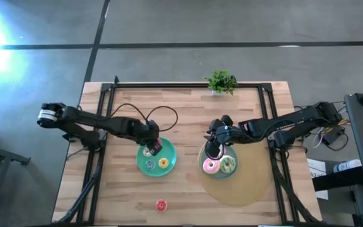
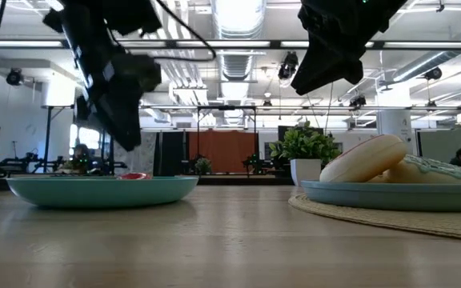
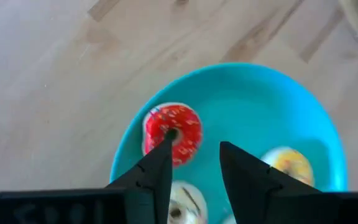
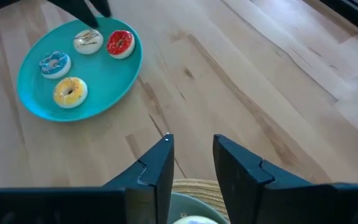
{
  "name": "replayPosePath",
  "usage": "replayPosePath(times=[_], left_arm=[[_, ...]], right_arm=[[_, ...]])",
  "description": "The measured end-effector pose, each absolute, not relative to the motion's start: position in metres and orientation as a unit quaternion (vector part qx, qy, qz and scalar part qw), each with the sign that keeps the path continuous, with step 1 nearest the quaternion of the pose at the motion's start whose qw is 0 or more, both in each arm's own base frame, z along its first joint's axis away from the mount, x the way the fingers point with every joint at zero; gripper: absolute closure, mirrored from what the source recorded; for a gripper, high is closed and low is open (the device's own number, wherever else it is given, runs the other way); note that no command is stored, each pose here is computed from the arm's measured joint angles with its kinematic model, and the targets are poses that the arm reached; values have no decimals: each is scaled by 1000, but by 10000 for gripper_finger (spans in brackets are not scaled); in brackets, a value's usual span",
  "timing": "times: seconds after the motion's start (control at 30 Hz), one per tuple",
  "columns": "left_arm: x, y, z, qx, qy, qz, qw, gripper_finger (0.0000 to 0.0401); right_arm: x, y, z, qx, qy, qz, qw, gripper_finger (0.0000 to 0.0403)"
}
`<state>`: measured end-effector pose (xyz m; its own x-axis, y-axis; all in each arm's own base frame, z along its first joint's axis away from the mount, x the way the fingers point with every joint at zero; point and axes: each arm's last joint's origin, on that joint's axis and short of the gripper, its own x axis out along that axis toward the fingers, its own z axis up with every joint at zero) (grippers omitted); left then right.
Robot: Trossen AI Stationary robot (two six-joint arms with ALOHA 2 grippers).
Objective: Pick & Place donuts
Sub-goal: Put the small orange donut on the blue plate
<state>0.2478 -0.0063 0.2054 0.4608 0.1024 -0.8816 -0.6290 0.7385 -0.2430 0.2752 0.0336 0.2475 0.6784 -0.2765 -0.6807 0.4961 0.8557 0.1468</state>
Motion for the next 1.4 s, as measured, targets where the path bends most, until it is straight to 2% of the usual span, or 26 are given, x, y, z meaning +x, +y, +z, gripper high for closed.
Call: replayPosePath(times=[0.07, 0.23, 0.4, 0.57, 0.8, 0.97, 1.1, 1.4], left_arm=[[247, -16, 215, -280, 463, 205, 816, 293], [242, -68, 244, -258, 434, 67, 861, 293], [236, -132, 241, -245, 425, -20, 871, 293], [246, -182, 216, -244, 446, -17, 861, 293], [280, -228, 193, -167, 498, -21, 851, 293], [291, -240, 181, -151, 540, -20, 828, 293], [291, -244, 184, -158, 534, -30, 830, 293], [282, -238, 164, -150, 549, -18, 822, 293]], right_arm=[[275, 34, 247, 163, 341, -212, 901, 299], [275, 34, 247, 162, 348, -203, 901, 298], [274, 34, 244, 152, 354, -200, 901, 301], [273, 34, 243, 133, 360, -192, 903, 298], [273, 35, 242, 122, 366, -178, 905, 307], [273, 36, 242, 120, 370, -168, 906, 305], [273, 37, 242, 120, 370, -167, 906, 303], [273, 37, 242, 120, 370, -167, 906, 311]])
